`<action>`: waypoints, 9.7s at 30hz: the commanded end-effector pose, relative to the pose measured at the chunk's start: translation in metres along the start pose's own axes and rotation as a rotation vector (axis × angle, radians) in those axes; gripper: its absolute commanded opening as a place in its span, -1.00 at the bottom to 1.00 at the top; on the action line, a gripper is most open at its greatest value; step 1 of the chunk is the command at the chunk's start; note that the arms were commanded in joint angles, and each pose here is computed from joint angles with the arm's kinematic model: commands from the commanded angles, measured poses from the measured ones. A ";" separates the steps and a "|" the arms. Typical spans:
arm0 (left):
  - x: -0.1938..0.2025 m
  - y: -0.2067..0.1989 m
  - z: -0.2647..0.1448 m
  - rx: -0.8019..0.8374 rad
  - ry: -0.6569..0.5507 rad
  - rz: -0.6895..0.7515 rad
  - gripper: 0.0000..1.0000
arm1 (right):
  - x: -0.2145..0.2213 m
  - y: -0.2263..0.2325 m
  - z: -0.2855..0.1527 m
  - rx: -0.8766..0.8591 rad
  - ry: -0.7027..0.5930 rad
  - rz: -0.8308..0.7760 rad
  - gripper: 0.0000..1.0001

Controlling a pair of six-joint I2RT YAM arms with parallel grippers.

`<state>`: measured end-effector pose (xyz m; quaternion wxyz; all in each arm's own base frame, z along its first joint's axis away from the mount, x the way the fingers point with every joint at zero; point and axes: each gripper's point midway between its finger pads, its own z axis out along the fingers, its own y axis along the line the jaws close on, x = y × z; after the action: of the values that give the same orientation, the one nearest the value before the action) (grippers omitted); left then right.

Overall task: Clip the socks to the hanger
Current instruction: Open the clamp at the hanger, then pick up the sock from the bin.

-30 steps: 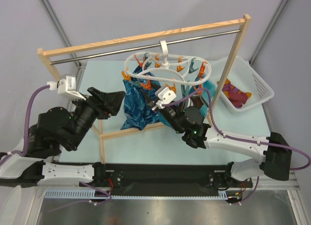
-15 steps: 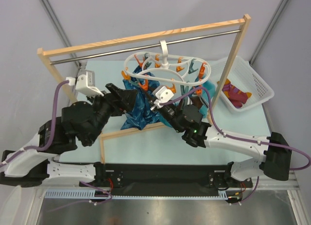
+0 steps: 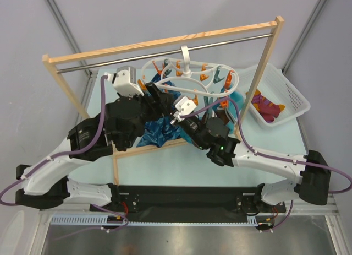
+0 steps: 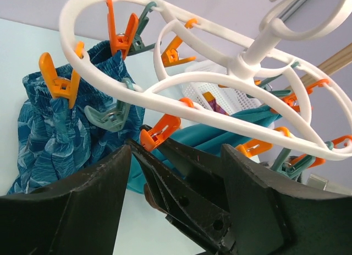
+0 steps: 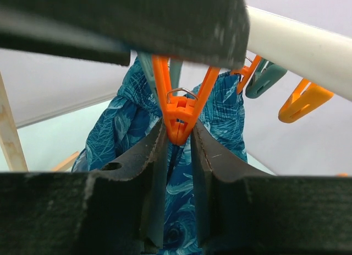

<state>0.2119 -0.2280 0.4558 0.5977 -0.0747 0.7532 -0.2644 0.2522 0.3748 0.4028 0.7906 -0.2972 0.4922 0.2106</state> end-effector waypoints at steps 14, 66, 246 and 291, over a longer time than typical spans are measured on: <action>-0.001 0.010 0.013 -0.125 -0.041 -0.018 0.35 | -0.030 -0.025 -0.001 0.086 -0.052 0.035 -1.00; 0.002 0.012 0.023 -0.061 -0.165 0.024 -1.00 | -0.062 -0.017 -0.092 -0.131 0.126 0.338 0.43; 0.004 -0.012 0.010 0.131 -0.008 -0.009 -1.00 | -0.034 -0.134 -0.199 0.481 0.504 0.468 -1.00; 0.007 -0.017 -0.003 0.246 -0.014 -0.059 -1.00 | 0.431 -0.469 -0.200 0.885 0.875 0.862 0.15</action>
<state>0.2073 -0.2423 0.4556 0.6019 -0.0304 0.7122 -0.3599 0.5919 -0.0864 0.0751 0.4163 0.2282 0.8646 0.1643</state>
